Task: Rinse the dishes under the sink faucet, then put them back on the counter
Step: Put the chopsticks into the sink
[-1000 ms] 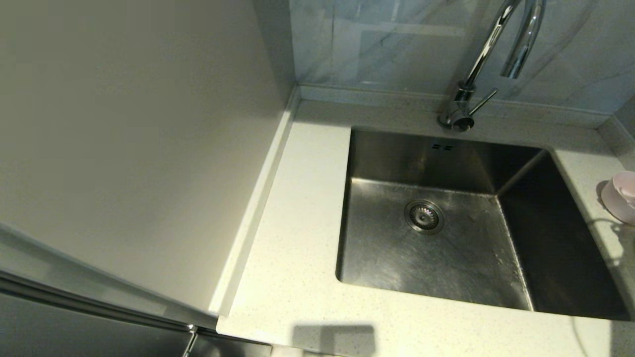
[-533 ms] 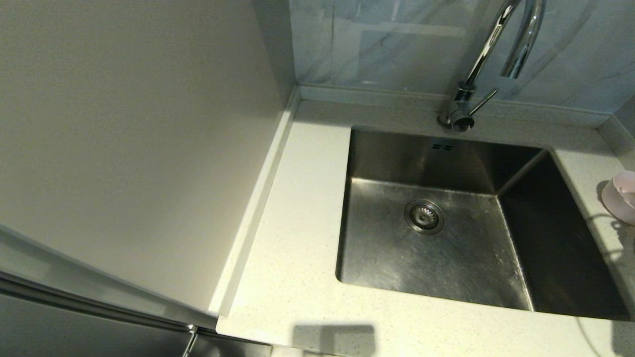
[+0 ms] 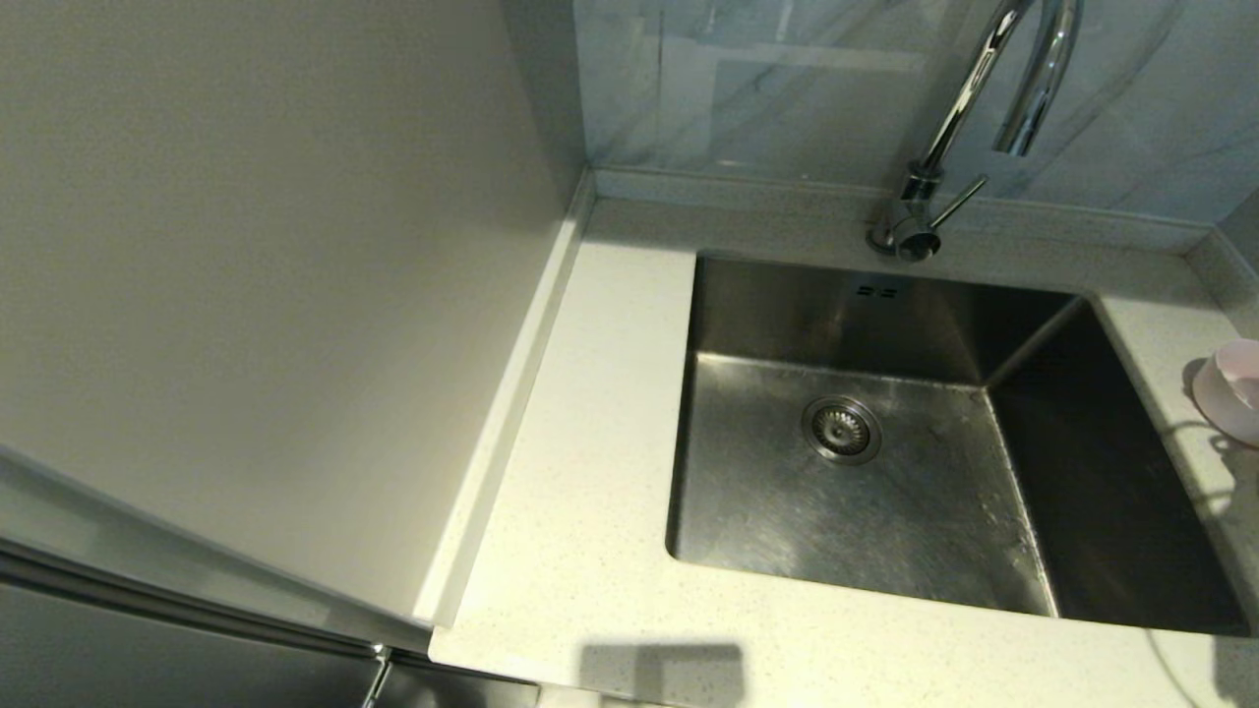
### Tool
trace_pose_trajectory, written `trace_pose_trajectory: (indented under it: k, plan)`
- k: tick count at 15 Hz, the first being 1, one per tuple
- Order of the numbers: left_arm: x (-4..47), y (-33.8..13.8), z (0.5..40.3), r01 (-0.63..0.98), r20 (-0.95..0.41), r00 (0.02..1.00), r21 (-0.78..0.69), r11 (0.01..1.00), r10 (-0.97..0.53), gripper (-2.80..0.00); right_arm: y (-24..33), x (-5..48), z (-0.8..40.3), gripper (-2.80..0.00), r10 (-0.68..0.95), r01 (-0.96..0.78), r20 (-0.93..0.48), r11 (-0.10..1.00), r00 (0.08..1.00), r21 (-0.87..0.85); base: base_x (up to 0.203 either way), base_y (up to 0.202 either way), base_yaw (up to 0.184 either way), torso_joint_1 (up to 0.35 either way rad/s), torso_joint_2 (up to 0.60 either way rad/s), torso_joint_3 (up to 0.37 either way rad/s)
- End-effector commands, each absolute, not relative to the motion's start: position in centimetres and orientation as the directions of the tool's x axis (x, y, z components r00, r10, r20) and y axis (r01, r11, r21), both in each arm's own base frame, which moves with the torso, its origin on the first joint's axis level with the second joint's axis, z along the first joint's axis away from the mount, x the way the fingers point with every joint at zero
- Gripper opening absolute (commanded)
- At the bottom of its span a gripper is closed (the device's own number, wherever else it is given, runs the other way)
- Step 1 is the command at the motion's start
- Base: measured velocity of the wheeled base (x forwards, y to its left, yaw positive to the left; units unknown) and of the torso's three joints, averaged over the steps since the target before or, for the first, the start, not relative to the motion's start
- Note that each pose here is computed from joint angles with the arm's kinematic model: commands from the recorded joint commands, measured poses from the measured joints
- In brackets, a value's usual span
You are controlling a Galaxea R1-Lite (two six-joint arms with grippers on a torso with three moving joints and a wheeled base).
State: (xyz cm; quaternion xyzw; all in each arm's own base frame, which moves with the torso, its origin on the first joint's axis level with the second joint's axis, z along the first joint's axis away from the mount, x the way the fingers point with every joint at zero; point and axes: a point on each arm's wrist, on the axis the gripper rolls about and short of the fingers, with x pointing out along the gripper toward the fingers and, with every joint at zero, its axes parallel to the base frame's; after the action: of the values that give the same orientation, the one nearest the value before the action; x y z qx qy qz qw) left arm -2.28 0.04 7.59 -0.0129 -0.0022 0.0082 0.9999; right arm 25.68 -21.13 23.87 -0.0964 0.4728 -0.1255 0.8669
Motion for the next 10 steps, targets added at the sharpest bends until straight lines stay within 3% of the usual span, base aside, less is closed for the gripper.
trace_pose_trajectory:
  k: [1, 10]
  plan:
    - [-2.3, 0.04, 7.59, -0.017, 0.008, 1.0, -0.026, 1.0, 0.017, -2.8, -21.03, 25.65, 23.97, -2.8, -0.308, 0.122, -0.795, 0.95, 0.523, -0.288, 0.0, 0.0, 0.0, 0.0, 0.0, 0.0]
    - [-2.3, 0.04, 7.59, -0.017, 0.008, 1.0, -0.026, 1.0, 0.017, -2.8, -21.17, 25.98, 24.87, -2.8, -0.325, 0.132, -0.772, 0.944, 0.547, -0.304, 0.0, 0.0, 0.0, 0.0, 0.0, 0.0]
